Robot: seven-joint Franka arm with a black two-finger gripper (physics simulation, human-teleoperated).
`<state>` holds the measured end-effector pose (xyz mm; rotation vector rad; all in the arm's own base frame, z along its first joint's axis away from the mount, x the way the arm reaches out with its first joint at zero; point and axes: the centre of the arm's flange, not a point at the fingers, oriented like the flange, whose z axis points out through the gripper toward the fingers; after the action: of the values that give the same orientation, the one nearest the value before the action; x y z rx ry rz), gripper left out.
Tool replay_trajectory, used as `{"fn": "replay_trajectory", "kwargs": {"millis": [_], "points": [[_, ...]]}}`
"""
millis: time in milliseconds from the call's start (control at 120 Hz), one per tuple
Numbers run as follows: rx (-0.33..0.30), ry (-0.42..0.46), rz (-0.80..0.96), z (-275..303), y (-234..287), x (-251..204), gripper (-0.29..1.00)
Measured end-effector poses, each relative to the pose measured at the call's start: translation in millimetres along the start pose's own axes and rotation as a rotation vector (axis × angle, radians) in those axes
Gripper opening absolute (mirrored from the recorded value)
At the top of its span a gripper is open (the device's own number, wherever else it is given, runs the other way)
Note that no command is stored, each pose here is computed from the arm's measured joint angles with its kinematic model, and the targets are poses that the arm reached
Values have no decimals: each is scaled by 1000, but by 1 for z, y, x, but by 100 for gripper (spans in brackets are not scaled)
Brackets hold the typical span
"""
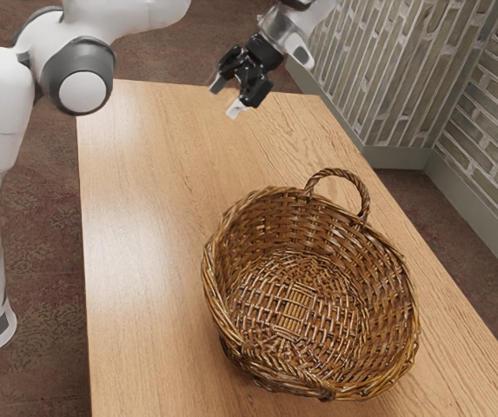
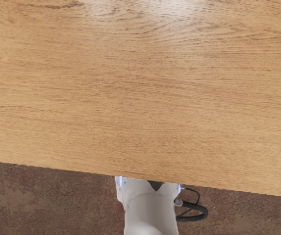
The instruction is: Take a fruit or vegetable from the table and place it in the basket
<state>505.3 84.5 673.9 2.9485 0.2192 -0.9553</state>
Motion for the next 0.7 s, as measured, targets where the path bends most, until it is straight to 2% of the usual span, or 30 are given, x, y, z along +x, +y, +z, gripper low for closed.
{"fn": "replay_trajectory", "kwargs": {"millis": [50, 108, 258, 317, 475, 700], "points": [[-7, 84, -13, 9, -19, 48, 70], [2, 203, -7, 4, -27, 75, 70], [5, 436, 13, -18, -40, 98, 70], [14, 496, 63, -27, -17, 102, 70], [69, 578, 189, -34, 55, 111, 70], [91, 608, 186, -24, 55, 134, 70]]}}
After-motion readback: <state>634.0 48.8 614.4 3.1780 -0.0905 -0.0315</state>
